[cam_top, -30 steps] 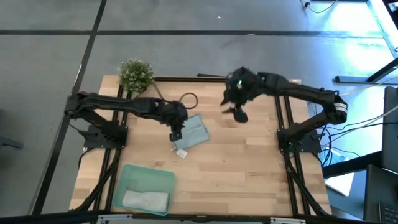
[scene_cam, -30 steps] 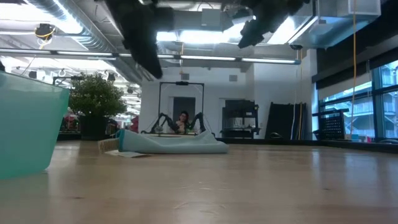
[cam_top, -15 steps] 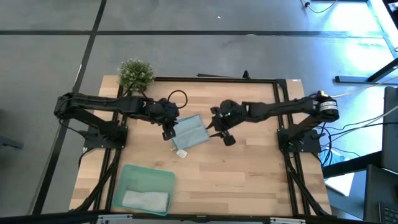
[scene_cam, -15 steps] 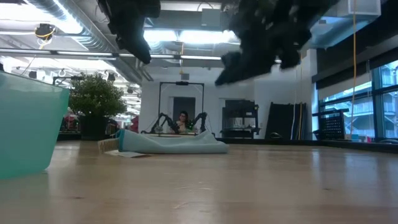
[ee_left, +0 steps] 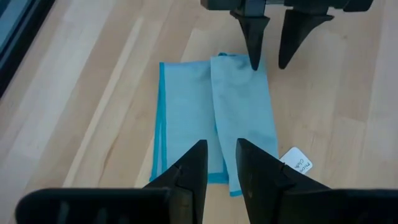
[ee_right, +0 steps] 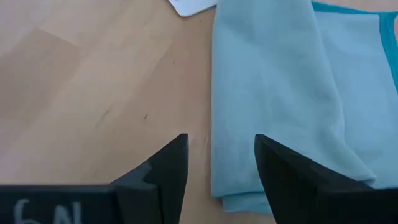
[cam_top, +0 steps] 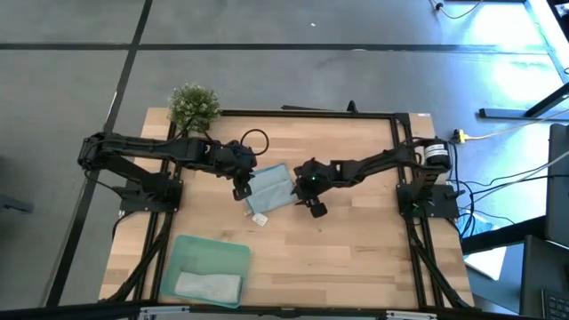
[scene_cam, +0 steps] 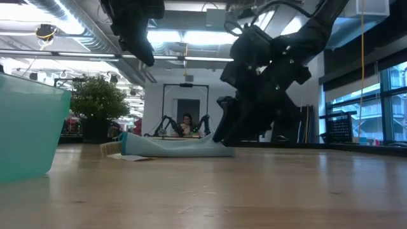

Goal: Roll microfiber towels into tight, uniform cylinder then place into a basket
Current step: Roll the blue microfiber cloth

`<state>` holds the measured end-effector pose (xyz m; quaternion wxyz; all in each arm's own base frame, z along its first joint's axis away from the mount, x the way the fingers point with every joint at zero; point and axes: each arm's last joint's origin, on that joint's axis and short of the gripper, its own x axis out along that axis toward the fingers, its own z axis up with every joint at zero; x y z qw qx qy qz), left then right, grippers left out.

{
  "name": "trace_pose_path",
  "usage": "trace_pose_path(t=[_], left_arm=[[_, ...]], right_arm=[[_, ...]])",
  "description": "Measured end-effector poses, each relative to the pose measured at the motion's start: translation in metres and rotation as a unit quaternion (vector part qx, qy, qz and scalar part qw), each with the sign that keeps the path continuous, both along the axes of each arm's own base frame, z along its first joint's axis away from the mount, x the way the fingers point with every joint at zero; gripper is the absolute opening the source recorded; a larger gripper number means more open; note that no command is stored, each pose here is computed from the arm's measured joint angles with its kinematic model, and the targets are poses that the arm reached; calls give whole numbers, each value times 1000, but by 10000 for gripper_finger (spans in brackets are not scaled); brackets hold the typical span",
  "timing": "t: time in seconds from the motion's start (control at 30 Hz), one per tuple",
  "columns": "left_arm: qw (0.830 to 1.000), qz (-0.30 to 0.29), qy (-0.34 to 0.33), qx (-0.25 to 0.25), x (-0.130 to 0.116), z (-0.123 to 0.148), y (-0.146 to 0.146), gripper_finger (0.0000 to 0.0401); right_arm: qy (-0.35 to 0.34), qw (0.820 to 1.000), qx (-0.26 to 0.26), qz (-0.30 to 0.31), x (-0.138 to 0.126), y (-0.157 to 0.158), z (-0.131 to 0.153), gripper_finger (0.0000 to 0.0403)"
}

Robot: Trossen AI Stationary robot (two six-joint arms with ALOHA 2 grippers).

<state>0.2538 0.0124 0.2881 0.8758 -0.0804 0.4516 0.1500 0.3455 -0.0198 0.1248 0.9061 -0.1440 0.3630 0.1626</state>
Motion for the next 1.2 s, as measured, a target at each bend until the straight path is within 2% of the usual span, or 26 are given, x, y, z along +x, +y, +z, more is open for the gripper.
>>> trace_pose_path(t=[0.17,0.33,0.5,0.63,0.77,0.83,0.9,1.1,1.2], left_arm=[[1000,0,0,0,0,0,0,80],[1000,0,-1,0,0,0,0,80],[1000,0,-1,0,0,0,0,80],[1000,1,-1,0,0,0,0,80],[1000,1,-1,-1,0,0,0,80],[1000,1,-1,-1,0,0,0,80],[1000,1,-1,-1,0,0,0,80],[1000,0,-1,0,0,0,0,80],[1000,0,-1,0,0,0,0,80]], right_arm=[[15,1000,-6,-5,1,-1,-11,184],[16,999,-44,-12,4,-2,-20,184],[29,998,-45,-12,4,-2,-26,172],[36,998,-46,-12,3,-2,-29,120],[37,998,-46,-33,4,-3,-30,36],[40,997,-35,-48,4,-4,-30,16],[44,997,-11,-57,4,-5,-30,18],[77,986,134,-60,17,-14,-15,11],[107,976,177,-68,25,-22,-2,11]])
